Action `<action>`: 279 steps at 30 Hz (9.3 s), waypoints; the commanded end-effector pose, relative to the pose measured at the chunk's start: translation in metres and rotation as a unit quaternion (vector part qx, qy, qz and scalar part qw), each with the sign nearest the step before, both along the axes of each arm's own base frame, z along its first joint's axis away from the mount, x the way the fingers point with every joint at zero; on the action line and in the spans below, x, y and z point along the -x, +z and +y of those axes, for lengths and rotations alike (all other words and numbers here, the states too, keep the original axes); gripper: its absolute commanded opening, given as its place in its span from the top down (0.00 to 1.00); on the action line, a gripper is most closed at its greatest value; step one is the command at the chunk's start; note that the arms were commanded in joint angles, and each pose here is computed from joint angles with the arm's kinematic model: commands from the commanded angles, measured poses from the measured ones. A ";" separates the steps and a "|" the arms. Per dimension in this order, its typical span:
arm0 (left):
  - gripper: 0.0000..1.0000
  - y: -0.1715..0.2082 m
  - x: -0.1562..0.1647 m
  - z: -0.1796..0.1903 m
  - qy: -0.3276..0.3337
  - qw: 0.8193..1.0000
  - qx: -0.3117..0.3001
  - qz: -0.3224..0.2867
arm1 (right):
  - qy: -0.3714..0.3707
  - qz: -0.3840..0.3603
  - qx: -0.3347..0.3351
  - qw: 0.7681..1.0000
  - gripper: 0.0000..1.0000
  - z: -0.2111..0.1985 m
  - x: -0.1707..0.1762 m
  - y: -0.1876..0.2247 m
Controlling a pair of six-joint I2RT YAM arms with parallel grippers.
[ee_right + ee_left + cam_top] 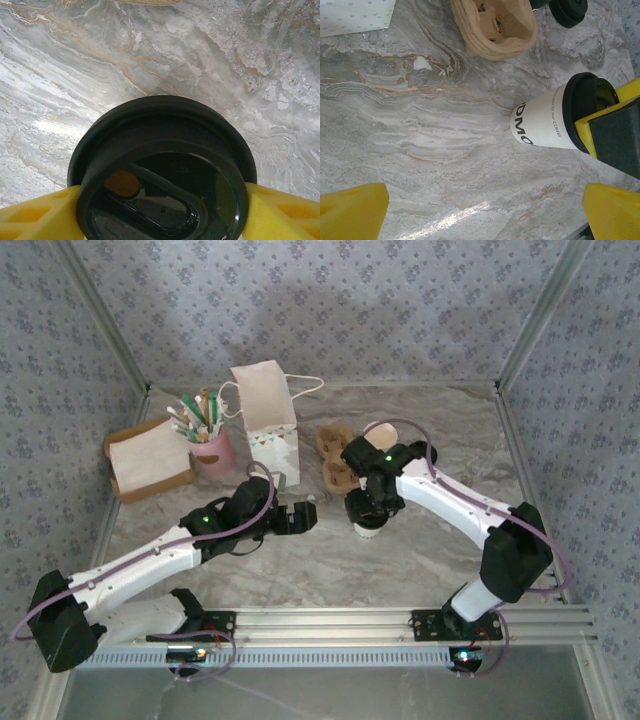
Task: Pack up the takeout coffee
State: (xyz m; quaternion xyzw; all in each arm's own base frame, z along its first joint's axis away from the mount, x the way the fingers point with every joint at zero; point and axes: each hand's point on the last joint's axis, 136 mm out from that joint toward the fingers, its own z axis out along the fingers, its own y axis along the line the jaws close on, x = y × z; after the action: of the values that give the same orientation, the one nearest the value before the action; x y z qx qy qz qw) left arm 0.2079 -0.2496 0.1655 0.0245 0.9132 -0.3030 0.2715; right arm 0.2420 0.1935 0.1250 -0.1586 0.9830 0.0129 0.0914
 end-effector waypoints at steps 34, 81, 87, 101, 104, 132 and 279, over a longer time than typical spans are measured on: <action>0.20 0.004 -0.007 -0.026 -0.031 0.999 0.018 0.006 | -0.023 0.000 -0.019 1.000 0.32 -0.011 0.007 0.036; 0.46 -0.028 -0.010 -0.101 -0.100 0.994 0.015 0.045 | -0.026 0.053 0.029 0.998 0.35 -0.030 0.023 -0.013; 0.46 -0.030 -0.010 -0.102 -0.101 0.994 0.015 0.047 | -0.025 0.030 0.013 0.999 0.34 -0.026 0.018 0.008; 0.46 -0.031 -0.011 -0.101 -0.098 0.994 0.014 0.046 | -0.025 0.037 -0.012 0.999 0.33 -0.016 0.014 0.004; 0.46 -0.032 -0.010 -0.101 -0.098 0.994 0.013 0.047 | -0.024 0.050 -0.001 0.998 0.33 -0.018 0.018 -0.007; 0.22 0.026 -0.016 -0.052 -0.033 0.999 0.008 -0.038 | -0.015 -0.050 -0.070 0.996 0.12 -0.006 0.005 0.086; 0.23 0.012 -0.048 -0.024 -0.011 0.996 0.041 -0.083 | -0.050 0.011 0.012 0.999 0.48 0.018 -0.183 -0.031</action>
State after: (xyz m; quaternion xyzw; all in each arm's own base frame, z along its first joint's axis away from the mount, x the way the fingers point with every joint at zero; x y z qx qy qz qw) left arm 0.2536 -0.2717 0.1692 0.0433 0.8818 -0.3307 0.3334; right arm 0.4240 0.2077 0.0799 -0.1097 0.9917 -0.0123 0.0661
